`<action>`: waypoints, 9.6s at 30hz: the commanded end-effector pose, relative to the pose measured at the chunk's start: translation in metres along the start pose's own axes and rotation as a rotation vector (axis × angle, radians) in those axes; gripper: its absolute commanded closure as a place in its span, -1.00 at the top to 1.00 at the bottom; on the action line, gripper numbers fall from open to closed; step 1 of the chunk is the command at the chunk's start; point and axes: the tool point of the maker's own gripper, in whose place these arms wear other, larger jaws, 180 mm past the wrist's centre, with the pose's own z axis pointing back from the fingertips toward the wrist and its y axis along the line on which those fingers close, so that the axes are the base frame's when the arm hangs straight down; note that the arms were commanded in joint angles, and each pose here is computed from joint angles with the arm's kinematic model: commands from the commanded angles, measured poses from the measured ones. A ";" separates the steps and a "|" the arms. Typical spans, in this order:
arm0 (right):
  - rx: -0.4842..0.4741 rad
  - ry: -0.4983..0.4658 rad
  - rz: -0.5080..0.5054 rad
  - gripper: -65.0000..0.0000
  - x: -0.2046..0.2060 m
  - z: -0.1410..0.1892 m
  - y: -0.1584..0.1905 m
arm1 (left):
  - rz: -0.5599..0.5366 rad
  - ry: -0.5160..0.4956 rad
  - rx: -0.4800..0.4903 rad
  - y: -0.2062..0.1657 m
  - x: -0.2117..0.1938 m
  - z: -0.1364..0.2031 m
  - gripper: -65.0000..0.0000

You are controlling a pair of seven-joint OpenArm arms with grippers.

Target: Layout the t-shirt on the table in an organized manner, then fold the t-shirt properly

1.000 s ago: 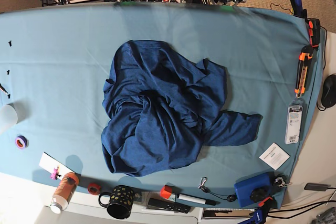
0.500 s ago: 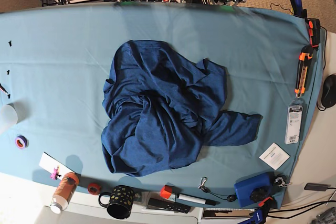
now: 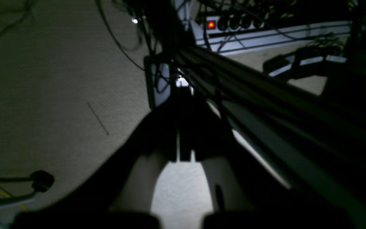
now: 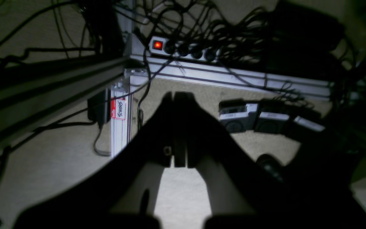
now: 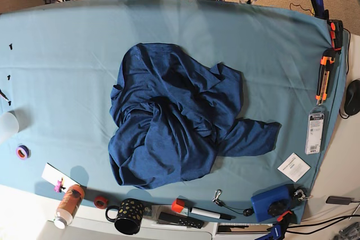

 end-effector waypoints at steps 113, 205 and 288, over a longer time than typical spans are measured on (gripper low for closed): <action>-0.332 -1.105 0.103 -0.40 0.344 0.311 -0.113 | -0.484 -0.878 -0.260 -0.061 0.304 0.255 -0.34; -0.156 -0.959 0.062 -1.00 0.523 0.214 -0.018 | -0.523 -0.880 -0.222 -0.083 0.314 0.242 -0.34; -0.070 -0.687 -0.046 -0.09 0.541 0.178 -0.074 | -0.506 -0.838 -0.239 -0.083 0.308 0.237 -0.34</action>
